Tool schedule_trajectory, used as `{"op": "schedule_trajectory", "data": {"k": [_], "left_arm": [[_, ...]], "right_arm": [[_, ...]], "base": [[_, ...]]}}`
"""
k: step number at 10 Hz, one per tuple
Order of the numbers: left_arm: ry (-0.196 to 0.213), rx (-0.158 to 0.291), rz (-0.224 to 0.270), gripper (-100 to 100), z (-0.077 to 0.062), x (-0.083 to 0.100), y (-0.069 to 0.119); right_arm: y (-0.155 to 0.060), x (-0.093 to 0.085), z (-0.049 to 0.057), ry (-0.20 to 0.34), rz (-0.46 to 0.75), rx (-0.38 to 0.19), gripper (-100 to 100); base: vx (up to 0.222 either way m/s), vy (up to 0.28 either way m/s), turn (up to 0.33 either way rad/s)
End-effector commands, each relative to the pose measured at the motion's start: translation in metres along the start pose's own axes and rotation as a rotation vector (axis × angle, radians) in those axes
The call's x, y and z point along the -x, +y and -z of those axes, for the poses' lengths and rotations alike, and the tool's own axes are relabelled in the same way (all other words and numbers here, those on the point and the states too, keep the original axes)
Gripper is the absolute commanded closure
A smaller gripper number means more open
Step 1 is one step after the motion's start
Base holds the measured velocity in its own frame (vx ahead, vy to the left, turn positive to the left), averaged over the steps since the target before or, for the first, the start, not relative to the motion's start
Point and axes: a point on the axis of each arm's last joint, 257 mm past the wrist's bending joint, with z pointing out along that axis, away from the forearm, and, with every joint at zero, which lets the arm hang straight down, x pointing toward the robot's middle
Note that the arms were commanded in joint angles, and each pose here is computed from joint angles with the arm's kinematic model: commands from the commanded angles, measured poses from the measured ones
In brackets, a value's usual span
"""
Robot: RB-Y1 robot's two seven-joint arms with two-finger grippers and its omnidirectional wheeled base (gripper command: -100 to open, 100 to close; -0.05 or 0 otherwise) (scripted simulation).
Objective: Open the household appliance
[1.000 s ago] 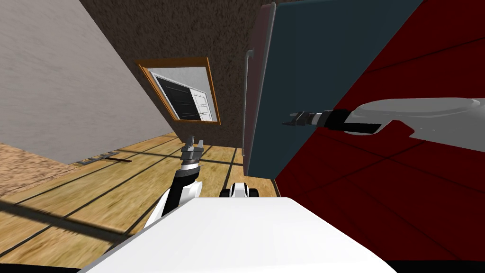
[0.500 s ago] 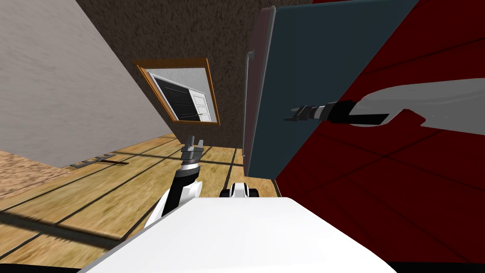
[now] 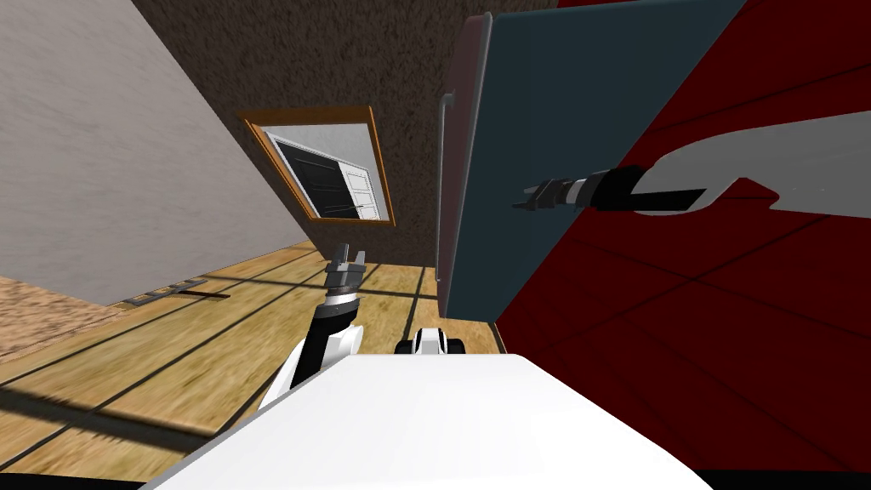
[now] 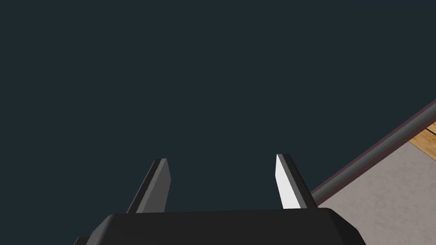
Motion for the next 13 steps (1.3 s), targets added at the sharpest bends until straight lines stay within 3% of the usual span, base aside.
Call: {"op": "schedule_trajectory", "data": {"k": [1, 2, 3, 4, 5, 6, 8, 9, 12, 13], "left_arm": [[0.0, 0.0, 0.0, 0, 0.0, 0.0, 0.0], [0.0, 0.0, 0.0, 0, 0.0, 0.0, 0.0], [0.0, 0.0, 0.0, 0, 0.0, 0.0, 0.0], [0.0, 0.0, 0.0, 0, 0.0, 0.0, 0.0], [0.0, 0.0, 0.0, 0, 0.0, 0.0, 0.0], [0.0, 0.0, 0.0, 0, 0.0, 0.0, 0.0], [0.0, 0.0, 0.0, 0, 0.0, 0.0, 0.0], [0.0, 0.0, 0.0, 0, 0.0, 0.0, 0.0], [0.0, 0.0, 0.0, 0, 0.0, 0.0, 0.0], [0.0, 0.0, 0.0, 0, 0.0, 0.0, 0.0]], "right_arm": [[-0.035, 0.044, 0.0, -0.009, 0.102, -0.058, -100], [-0.035, 0.044, 0.0, -0.009, 0.102, -0.058, -100], [-0.058, 0.063, 0.004, -0.007, 0.156, -0.103, -100], [-0.053, 0.069, -0.002, 0.004, 0.185, -0.086, -100], [-0.055, 0.073, -0.001, -0.002, 0.187, -0.091, -100], [-0.076, 0.092, 0.004, -0.003, 0.234, -0.136, -100], [-0.072, 0.104, -0.001, 0.002, 0.269, -0.123, -100], [-0.09, 0.122, 0.004, -0.002, 0.308, -0.168, -100], [-0.085, 0.136, -0.002, 0.002, 0.348, -0.153, -100], [-0.101, 0.155, 0.004, -0.003, 0.385, -0.195, -100]], "base": [[0.03, 0.043, -0.021], [0.021, 0.032, -0.028], [0.018, 0.044, -0.004], [0.015, 0.043, -0.009], [0.006, 0.025, 0.003], [0.041, 0.037, 0.008], [0.023, 0.04, -0.02], [0.024, 0.039, 0.033], [0.022, 0.022, -0.022], [0.004, 0.023, 0.002]]}}
